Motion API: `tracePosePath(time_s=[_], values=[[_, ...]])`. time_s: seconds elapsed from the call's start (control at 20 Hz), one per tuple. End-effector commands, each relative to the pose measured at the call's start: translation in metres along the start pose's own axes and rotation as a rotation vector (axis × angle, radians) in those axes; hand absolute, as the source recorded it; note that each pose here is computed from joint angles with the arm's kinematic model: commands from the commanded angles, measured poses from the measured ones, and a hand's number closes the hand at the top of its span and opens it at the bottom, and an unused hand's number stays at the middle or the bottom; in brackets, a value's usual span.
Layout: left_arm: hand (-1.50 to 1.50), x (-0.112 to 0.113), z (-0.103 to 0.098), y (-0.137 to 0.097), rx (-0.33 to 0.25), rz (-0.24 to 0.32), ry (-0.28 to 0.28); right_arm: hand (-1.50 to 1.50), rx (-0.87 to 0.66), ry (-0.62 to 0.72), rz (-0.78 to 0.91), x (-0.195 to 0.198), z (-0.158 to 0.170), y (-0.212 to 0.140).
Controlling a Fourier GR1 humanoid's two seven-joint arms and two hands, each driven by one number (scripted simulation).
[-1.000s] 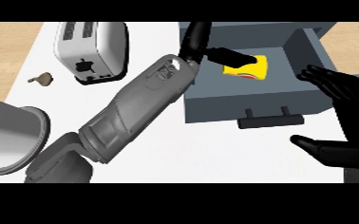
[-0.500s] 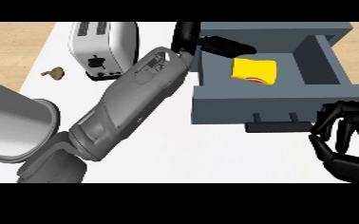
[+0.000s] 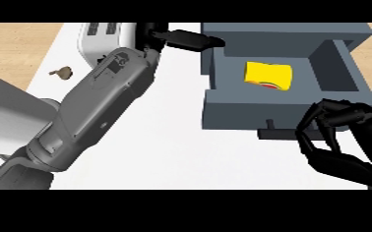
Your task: Pick up the cup, place it into the drawer and close the drawer
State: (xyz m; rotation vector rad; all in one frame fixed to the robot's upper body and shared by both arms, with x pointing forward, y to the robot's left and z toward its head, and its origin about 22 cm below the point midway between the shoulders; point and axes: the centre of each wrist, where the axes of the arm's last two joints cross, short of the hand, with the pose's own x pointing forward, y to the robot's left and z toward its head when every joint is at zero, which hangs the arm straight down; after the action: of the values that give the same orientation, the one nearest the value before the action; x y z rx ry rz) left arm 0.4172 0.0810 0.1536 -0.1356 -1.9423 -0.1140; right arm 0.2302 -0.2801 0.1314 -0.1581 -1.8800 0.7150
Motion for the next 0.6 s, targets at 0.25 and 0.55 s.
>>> tracePosePath(time_s=[0.25,0.55], values=[[-1.50,-0.005,0.045,0.068,0.028,0.045,0.032,1.50,0.047,0.045,0.237,-0.022,-0.033,0.038],[-1.50,-0.025,0.074,0.098,0.066,0.043,0.026,1.50,0.212,0.103,0.496,-0.053,-0.046,0.067]])
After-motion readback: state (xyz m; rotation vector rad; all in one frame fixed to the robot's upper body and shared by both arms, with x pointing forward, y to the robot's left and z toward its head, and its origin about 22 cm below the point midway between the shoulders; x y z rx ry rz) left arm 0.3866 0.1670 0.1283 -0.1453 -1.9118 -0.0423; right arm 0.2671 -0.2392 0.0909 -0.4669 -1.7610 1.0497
